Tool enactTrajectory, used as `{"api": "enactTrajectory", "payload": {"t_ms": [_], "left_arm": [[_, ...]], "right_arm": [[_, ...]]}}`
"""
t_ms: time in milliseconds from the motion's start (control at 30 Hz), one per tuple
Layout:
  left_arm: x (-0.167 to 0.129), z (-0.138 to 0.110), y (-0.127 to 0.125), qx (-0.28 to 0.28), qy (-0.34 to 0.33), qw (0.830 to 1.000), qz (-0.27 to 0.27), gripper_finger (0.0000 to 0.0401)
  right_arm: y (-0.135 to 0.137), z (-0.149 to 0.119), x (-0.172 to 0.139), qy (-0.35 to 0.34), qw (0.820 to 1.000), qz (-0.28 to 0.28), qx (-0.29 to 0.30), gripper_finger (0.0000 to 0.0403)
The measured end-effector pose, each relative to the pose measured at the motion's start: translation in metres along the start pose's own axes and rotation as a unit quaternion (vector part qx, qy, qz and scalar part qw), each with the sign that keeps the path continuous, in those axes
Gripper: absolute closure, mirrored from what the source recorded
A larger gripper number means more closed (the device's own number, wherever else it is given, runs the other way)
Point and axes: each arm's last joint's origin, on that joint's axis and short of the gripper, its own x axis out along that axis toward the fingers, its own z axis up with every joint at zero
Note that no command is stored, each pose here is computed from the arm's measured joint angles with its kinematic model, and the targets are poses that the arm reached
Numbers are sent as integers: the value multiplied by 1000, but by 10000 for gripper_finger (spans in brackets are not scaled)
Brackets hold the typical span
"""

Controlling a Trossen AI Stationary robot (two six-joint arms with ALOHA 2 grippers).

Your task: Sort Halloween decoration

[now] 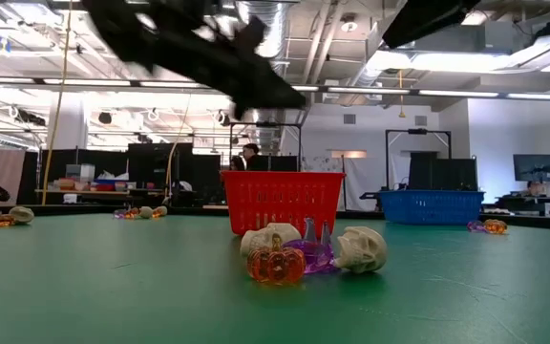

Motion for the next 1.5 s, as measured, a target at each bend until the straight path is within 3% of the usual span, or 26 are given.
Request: {"api": "enactTrajectory", "payload": {"t_ms": [233,400,567,700,1000,1167,1267,1367,1500], "left_arm": [[112,12,72,-72,-33,996,-27,401],[176,14,103,-106,-25,994,3,401],[217,6,112,-122,17,992,6,401],[233,3,111,-123,32,992,4,390],[233,7,112,-121,63,991,-2,293],[218,38,114,-135,136,980,-53,265],[189,73,108,-82,190,978,-34,268],[138,123,93,17,250,968,33,276],[65,172,65,112,332,929,118,288]], "right_arm": [[-9,-5,-14,-1,1000,-18,0,207],[-12,-11,-19,-11,998,-68,-1,207],[-14,-17,-23,-6,997,-83,3,207],[-13,-18,-25,-7,997,-81,5,207],[-10,-19,-28,-11,997,-71,13,207],[-8,-20,-30,-10,998,-58,17,207],[-5,-22,-33,0,999,-35,22,207],[-2,-24,-34,25,999,-1,41,207],[3,-28,-36,60,994,44,83,207]]}}
